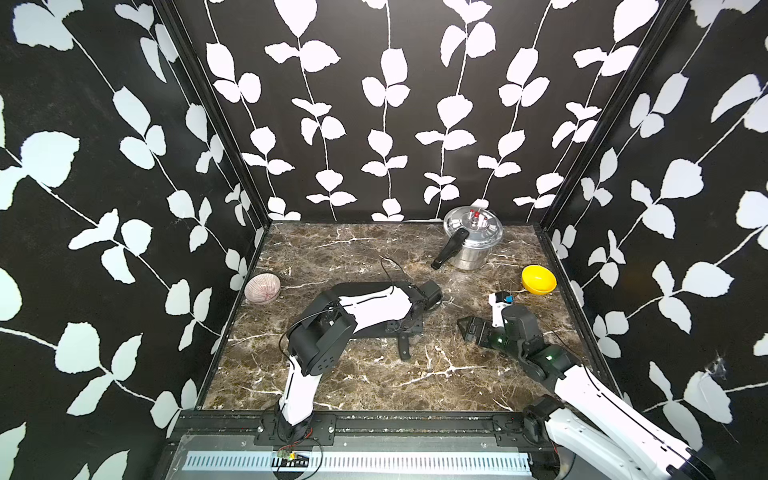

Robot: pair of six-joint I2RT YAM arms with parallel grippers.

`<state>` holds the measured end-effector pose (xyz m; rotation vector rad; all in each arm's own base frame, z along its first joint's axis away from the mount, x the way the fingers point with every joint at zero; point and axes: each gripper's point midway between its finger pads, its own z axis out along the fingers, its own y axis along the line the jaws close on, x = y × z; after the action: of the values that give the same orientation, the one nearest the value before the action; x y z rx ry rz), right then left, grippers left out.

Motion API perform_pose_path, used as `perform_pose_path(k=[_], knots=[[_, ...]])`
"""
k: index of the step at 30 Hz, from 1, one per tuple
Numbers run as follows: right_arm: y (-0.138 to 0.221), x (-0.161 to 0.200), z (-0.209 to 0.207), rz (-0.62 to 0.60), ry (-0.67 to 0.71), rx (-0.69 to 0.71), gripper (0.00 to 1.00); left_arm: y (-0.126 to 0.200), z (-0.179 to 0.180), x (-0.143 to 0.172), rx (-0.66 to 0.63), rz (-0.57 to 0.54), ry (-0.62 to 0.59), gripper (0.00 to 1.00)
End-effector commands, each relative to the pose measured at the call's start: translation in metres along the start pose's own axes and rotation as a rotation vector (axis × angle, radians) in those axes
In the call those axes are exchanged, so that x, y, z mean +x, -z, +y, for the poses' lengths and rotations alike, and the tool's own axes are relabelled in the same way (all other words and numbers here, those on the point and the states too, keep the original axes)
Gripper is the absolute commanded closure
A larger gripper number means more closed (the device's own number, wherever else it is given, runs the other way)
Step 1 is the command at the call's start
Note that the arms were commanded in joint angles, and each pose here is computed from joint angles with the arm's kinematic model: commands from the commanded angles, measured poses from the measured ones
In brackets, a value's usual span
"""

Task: Align the knife with the edge of the cutting board
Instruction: Place the knife at the edge of the cutting board, then reset both arms

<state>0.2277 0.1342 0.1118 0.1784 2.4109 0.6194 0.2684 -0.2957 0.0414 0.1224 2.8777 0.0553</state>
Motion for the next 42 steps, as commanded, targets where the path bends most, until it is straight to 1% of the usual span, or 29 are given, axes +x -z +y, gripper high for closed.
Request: perform_pose_path(k=[1, 2, 5, 7, 11, 13, 14, 16, 18, 19, 22, 24, 25, 27, 29, 31, 32, 33, 35, 37, 38, 40, 42], knots=[[0.003, -0.012, 0.0, -0.057, 0.005, 0.019, 0.01, 0.047, 0.009, -0.026, 0.044, -0.079, 0.036, 0.27], [0.003, -0.014, -0.001, -0.068, 0.006, 0.027, 0.01, 0.054, 0.011, -0.031, 0.057, -0.093, 0.045, 0.26], [0.005, -0.023, -0.005, -0.106, 0.014, 0.063, 0.01, 0.074, 0.019, -0.046, 0.084, -0.143, 0.064, 0.11], [0.008, -0.033, -0.013, -0.147, 0.019, 0.12, 0.01, 0.088, 0.03, -0.058, 0.104, -0.182, 0.082, 0.03], [0.015, -0.056, -0.025, -0.242, 0.07, 0.232, 0.0, 0.109, 0.061, -0.086, 0.119, -0.281, 0.101, 0.02], [0.021, -0.073, -0.029, -0.326, 0.104, 0.278, 0.0, 0.116, 0.084, -0.099, 0.106, -0.341, 0.116, 0.02], [0.025, -0.083, -0.032, -0.378, 0.124, 0.309, 0.0, 0.118, 0.107, -0.108, 0.075, -0.374, 0.147, 0.02], [0.034, -0.102, -0.039, -0.479, 0.164, 0.39, 0.0, 0.12, 0.141, -0.118, 0.03, -0.435, 0.177, 0.02], [0.039, -0.119, -0.043, -0.541, 0.217, 0.463, 0.0, 0.114, 0.173, -0.122, -0.002, -0.464, 0.226, 0.02], [0.04, -0.129, -0.044, -0.558, 0.262, 0.507, 0.0, 0.108, 0.198, -0.124, -0.019, -0.473, 0.279, 0.02], [0.035, -0.146, -0.056, -0.565, 0.325, 0.613, 0.0, 0.091, 0.247, -0.122, -0.061, -0.479, 0.351, 0.02], [0.029, -0.156, -0.068, -0.578, 0.355, 0.68, 0.0, 0.077, 0.275, -0.117, -0.118, -0.487, 0.371, 0.02], [0.026, -0.16, -0.076, -0.587, 0.362, 0.708, 0.0, 0.072, 0.286, -0.117, -0.143, -0.5, 0.367, 0.02], [0.017, -0.166, -0.092, -0.595, 0.373, 0.764, 0.0, 0.06, 0.3, -0.118, -0.198, -0.538, 0.32, 0.01], [0.005, -0.17, -0.11, -0.573, 0.386, 0.83, 0.0, 0.055, 0.317, -0.116, -0.293, -0.586, 0.315, 0.02], [-0.006, -0.173, -0.126, -0.545, 0.395, 0.892, 0.0, 0.048, 0.323, -0.115, -0.311, -0.656, 0.288, 0.01], [-0.009, -0.174, -0.133, -0.548, 0.389, 0.913, 0.0, 0.048, 0.325, -0.119, -0.283, -0.699, 0.294, 0.01], [-0.01, -0.177, -0.138, -0.582, 0.373, 0.919, 0.0, 0.048, 0.33, -0.118, -0.279, -0.712, 0.303, 0.01], [-0.012, -0.18, -0.144, -0.648, 0.333, 0.88, 0.0, 0.053, 0.335, -0.125, -0.314, -0.776, 0.263, 0.02], [-0.022, -0.177, -0.149, -0.646, 0.32, 0.824, 0.0, 0.053, 0.335, -0.133, -0.334, -0.795, 0.206, 0.02], [-0.025, -0.176, -0.151, -0.646, 0.313, 0.815, 0.0, 0.049, 0.335, -0.133, -0.338, -0.753, 0.176, 0.02], [-0.031, -0.175, -0.151, -0.625, 0.326, 0.792, 0.0, 0.038, 0.337, -0.132, -0.38, -0.734, 0.117, 0.02], [-0.034, -0.175, -0.149, -0.618, 0.331, 0.751, 0.0, 0.02, 0.341, -0.118, -0.406, -0.696, 0.117, 0.02]])
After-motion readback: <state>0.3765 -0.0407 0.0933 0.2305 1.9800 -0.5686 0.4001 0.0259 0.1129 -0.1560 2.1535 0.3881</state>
